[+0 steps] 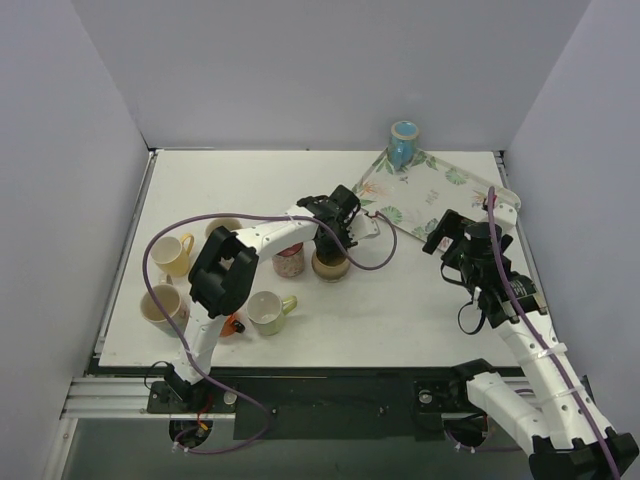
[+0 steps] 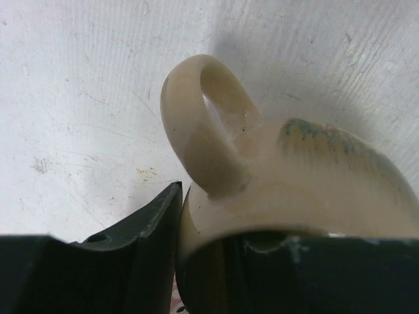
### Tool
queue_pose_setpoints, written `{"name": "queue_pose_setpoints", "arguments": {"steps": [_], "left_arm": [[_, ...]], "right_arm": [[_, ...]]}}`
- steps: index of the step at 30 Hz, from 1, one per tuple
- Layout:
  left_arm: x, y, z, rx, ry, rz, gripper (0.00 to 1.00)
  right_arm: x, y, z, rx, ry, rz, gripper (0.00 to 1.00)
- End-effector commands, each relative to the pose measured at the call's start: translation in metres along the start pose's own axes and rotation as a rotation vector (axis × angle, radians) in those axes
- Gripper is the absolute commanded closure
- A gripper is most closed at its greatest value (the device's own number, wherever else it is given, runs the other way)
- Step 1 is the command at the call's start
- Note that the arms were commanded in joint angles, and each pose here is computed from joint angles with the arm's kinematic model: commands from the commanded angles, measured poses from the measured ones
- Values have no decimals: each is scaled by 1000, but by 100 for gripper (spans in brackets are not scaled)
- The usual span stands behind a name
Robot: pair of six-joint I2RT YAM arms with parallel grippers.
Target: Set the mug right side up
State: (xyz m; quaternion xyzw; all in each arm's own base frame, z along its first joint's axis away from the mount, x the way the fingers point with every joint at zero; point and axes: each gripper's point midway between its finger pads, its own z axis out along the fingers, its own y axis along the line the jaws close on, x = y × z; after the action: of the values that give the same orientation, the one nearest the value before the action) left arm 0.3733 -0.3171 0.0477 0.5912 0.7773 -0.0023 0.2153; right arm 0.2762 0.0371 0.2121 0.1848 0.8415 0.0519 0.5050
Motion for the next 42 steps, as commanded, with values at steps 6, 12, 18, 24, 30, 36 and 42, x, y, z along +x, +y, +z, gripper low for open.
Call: {"name": "queue_pose_setpoints", "arguments": {"steps": [6, 12, 18, 24, 30, 36, 42], "left_arm": [[-31, 22, -67, -48, -147, -8, 28], [-39, 8, -121, 76, -225, -6, 16], [-28, 19, -187, 124, -291, -86, 14], [16, 76, -235, 57, -378, -314, 14], [51, 91, -243, -20, -410, -396, 13], [65, 93, -238, -28, -377, -404, 13], [62, 90, -240, 12, -372, -396, 13]], "right_arm": [[-16, -8, 7, 60, -48, -11, 2], [-25, 9, 18, 24, -24, -46, 3], [-61, 32, 61, 55, -66, -59, 4], [-98, 79, 150, 53, -104, -164, 9], [-107, 103, 251, 187, -102, -291, 13], [-109, 116, 325, 268, -161, -363, 15], [-93, 109, 373, 319, -231, -389, 17]]}}
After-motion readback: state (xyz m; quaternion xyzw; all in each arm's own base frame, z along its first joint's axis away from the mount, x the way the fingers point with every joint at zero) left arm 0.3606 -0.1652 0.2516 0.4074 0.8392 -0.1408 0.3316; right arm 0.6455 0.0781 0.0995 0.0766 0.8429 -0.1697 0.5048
